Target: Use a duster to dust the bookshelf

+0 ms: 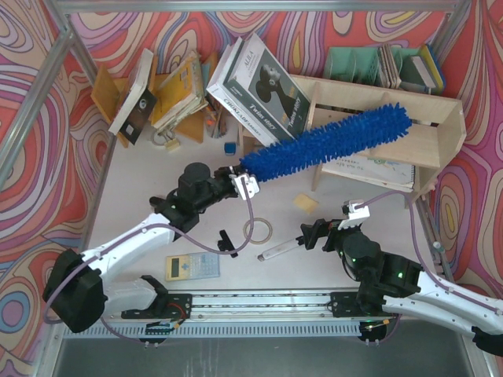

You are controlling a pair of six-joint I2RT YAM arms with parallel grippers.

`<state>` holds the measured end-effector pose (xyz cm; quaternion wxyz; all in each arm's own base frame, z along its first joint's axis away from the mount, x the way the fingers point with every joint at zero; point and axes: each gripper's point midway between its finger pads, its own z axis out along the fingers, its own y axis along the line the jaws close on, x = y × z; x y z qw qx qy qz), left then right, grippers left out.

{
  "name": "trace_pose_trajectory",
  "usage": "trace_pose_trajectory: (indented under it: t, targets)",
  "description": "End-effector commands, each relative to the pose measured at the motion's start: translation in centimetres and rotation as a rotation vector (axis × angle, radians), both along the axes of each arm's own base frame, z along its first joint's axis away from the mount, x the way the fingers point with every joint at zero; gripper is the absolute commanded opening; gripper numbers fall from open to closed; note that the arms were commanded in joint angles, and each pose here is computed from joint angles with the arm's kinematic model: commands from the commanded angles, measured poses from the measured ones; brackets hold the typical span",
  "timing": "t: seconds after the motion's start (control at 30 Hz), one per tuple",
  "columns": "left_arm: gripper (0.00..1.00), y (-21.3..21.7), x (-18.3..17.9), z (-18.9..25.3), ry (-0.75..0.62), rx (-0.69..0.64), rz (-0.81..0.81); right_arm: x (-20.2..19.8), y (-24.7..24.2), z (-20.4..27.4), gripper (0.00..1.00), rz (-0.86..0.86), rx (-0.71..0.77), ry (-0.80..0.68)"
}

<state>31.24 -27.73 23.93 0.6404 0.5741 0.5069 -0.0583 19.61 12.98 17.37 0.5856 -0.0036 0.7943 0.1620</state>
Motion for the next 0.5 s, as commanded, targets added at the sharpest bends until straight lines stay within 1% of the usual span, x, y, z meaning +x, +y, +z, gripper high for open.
trace_pose_trajectory:
  t: [0.0,0.1,0.27,0.33,0.47]
  targets:
    - [0.00,0.1,-0.6,5.5,-0.110,-0.105,-0.001,0.1,-0.4,0.6,0.98,-0.024,0.018,-0.012]
    - [0.00,1.1,-1.9,9.3,-0.181,-0.108,-0.016,0.1,-0.4,0.5,0.98,-0.024,0.017,-0.011]
    - [0.00,3.7,-3.9,15.7,-0.302,-0.055,-0.031,0.1,-0.3,0.5,0.98,-0.022,0.018,-0.012]
    - [0.00,4.9,-4.1,17.8,-0.329,-0.054,-0.024,0.1,-0.3,0.5,0.98,-0.022,0.019,-0.012]
    - [0.00,7.8,-2.8,20.9,-0.370,-0.077,0.029,0.1,-0.3,0.5,0.98,-0.021,0.018,-0.011]
